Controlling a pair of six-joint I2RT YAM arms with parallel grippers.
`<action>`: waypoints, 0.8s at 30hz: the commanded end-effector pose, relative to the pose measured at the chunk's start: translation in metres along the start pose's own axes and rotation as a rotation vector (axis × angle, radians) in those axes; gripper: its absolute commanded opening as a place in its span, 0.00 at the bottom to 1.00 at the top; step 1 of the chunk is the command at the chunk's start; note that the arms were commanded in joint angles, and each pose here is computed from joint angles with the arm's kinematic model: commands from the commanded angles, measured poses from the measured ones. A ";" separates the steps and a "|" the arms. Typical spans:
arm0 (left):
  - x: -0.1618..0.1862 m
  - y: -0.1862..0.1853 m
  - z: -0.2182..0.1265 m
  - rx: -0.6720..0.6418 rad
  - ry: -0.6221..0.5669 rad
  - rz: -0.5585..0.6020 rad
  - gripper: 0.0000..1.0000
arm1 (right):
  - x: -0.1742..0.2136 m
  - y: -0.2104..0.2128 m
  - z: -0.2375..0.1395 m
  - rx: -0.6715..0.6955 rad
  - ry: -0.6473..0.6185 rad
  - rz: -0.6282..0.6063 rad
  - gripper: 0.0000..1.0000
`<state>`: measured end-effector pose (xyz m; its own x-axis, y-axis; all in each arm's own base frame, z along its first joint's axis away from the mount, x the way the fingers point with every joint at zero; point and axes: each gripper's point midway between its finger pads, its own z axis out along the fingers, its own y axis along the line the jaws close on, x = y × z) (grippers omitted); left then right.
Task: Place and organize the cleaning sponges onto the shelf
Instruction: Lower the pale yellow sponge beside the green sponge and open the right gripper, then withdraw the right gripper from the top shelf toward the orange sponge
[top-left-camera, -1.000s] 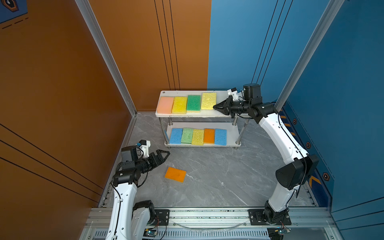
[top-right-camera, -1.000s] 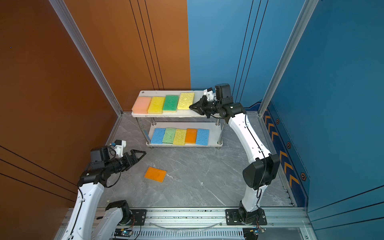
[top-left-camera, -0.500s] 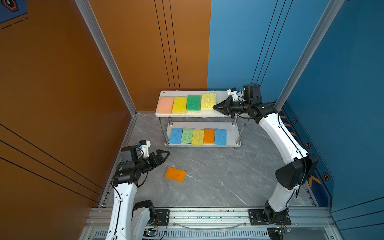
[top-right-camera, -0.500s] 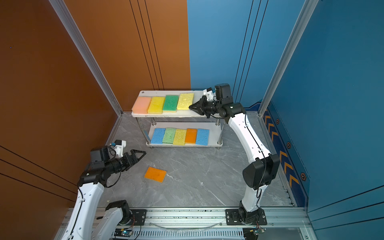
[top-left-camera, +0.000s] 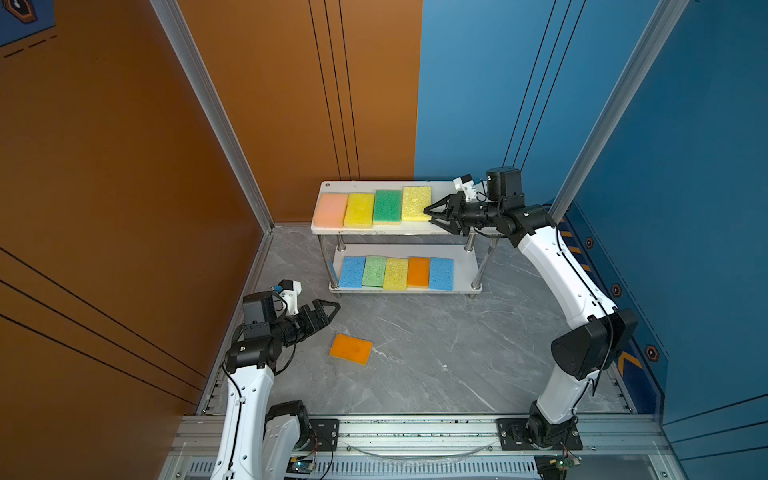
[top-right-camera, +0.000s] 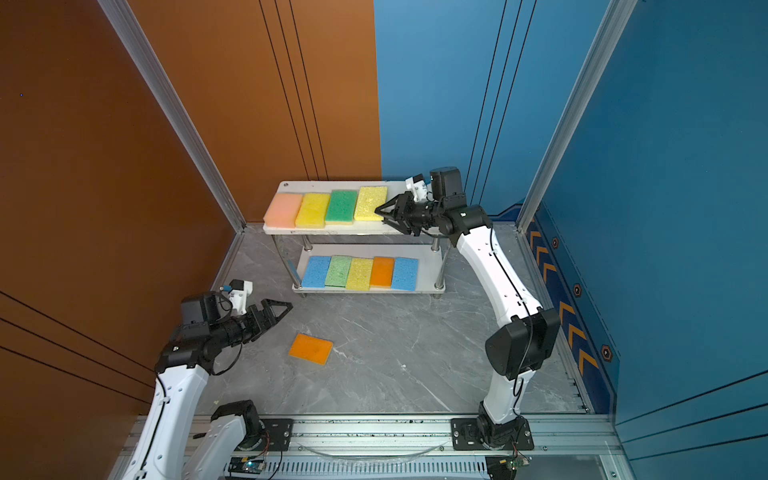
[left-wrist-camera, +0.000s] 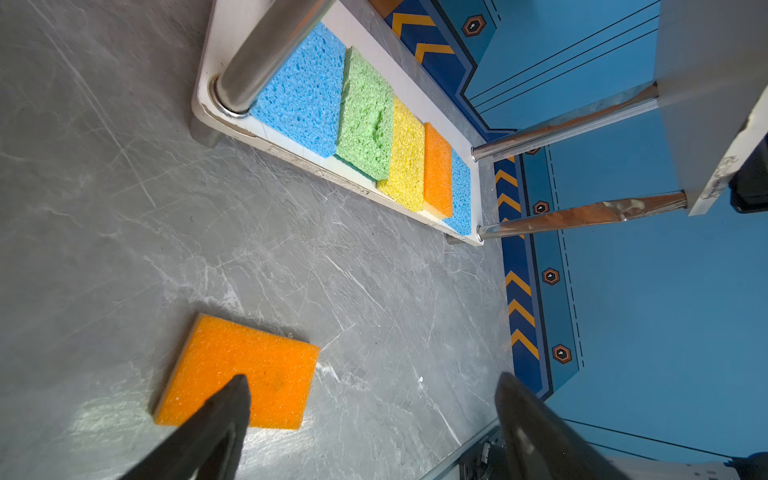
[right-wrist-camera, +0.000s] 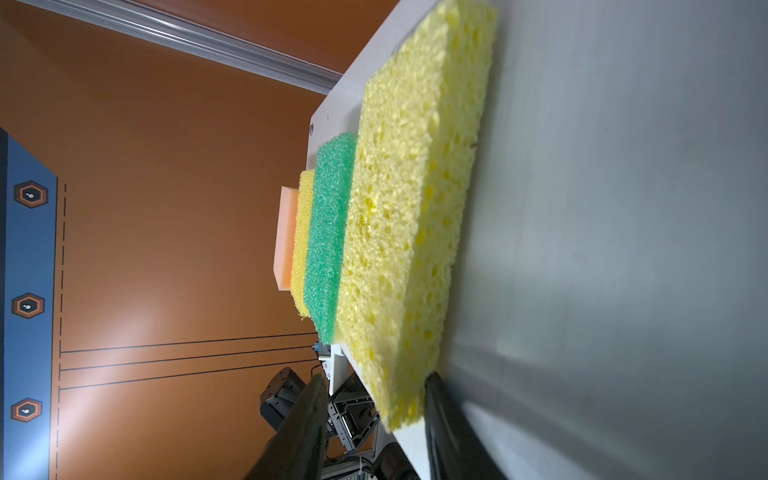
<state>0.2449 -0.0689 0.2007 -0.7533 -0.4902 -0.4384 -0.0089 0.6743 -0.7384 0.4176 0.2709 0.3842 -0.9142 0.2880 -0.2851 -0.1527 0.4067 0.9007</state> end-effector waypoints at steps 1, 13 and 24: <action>0.005 0.005 0.002 -0.013 0.010 0.007 0.93 | 0.005 -0.003 -0.013 0.039 -0.004 -0.005 0.42; 0.005 0.004 0.001 -0.011 0.009 0.010 0.93 | 0.020 -0.019 -0.026 0.211 0.000 -0.090 0.48; 0.005 0.006 0.002 -0.018 0.010 0.005 0.93 | 0.062 0.027 -0.046 0.249 -0.042 -0.364 0.54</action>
<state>0.2449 -0.0689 0.2007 -0.7533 -0.4902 -0.4384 -0.0089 0.6743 -0.7384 0.3667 0.2652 0.3948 -0.8483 0.1783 -0.4985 -0.2896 0.6319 0.7189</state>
